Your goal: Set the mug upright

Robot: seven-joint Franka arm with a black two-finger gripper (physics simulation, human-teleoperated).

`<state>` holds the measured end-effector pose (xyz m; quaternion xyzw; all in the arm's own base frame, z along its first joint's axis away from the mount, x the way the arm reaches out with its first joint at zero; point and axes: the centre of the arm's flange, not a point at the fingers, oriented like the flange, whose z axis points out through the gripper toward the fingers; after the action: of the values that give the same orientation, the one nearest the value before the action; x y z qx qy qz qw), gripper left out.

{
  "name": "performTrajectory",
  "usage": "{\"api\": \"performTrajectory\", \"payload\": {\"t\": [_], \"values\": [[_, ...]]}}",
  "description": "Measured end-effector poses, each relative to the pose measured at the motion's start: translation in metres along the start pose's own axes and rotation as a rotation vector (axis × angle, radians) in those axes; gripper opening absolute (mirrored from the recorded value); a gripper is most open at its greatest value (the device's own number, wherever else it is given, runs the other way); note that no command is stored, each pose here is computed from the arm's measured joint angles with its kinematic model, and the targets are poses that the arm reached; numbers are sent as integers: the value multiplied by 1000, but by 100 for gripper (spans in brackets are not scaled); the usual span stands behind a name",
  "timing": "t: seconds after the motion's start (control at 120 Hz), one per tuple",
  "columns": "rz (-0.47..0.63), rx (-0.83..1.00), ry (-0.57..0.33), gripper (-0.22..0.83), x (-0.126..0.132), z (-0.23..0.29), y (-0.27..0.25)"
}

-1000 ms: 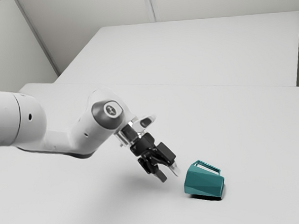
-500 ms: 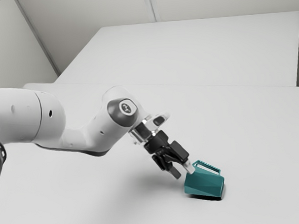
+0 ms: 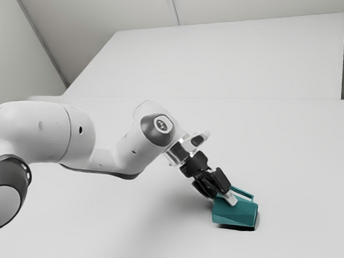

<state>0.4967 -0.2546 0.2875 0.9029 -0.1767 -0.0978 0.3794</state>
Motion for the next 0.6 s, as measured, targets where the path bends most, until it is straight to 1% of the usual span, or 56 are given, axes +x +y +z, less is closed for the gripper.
{"api": "performTrajectory", "payload": {"t": [0.15,0.258,0.342,0.383,0.6], "values": [[25,1,2,12,4,0,8],[38,0,2,3,5,1,13],[44,-3,4,-1,5,2,17],[47,-5,6,-5,5,3,19],[62,-20,18,-13,4,1,38]]}}
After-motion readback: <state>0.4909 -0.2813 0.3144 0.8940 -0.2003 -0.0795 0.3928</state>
